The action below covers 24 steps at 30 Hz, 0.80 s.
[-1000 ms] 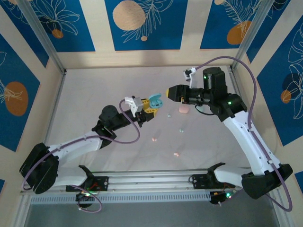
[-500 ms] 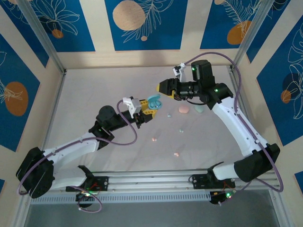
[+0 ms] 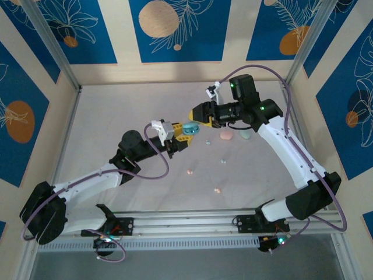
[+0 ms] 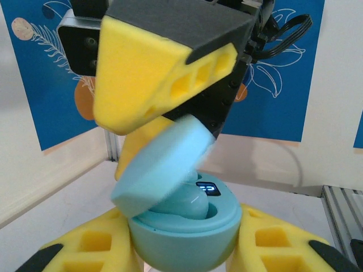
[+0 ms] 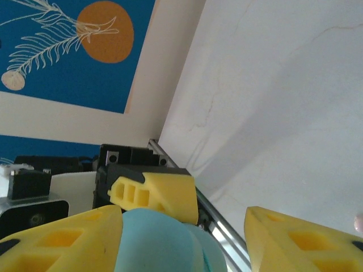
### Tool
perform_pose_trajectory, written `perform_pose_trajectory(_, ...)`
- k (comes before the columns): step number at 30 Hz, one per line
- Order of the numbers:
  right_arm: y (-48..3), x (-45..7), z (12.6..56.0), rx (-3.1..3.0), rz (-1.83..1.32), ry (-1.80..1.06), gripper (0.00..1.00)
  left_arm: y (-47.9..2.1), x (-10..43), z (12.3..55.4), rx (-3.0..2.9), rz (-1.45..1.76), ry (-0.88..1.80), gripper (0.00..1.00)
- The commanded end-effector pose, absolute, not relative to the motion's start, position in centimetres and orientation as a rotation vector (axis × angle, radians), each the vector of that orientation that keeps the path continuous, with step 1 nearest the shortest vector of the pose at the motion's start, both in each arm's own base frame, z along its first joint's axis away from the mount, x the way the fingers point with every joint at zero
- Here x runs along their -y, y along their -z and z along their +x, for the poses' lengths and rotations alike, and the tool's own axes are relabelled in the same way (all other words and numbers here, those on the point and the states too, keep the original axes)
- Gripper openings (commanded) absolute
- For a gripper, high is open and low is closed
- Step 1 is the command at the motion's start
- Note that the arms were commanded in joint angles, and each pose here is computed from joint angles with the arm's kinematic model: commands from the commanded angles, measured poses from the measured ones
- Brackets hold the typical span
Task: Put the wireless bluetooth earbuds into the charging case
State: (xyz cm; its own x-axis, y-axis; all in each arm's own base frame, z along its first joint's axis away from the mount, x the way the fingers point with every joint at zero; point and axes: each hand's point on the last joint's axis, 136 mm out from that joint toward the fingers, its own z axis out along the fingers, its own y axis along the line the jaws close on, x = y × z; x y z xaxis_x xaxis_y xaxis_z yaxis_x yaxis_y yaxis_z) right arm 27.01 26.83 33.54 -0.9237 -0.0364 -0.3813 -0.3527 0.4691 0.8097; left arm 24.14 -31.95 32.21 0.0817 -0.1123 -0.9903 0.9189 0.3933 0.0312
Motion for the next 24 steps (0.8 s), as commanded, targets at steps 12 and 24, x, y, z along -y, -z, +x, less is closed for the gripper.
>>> perform_pose_trajectory(12, -33.6, -26.1, 23.4, -2.403, -0.267, -1.890, 0.58, -35.0, 32.0, 23.6, -1.151, 0.827, 0.949, 0.30)
perform_pose_trajectory(24, -32.9, -27.4, 23.4, -2.408, -0.287, -2.062, 0.47, -35.1, 32.3, 23.7, -1.144, 0.825, 0.958, 0.31)
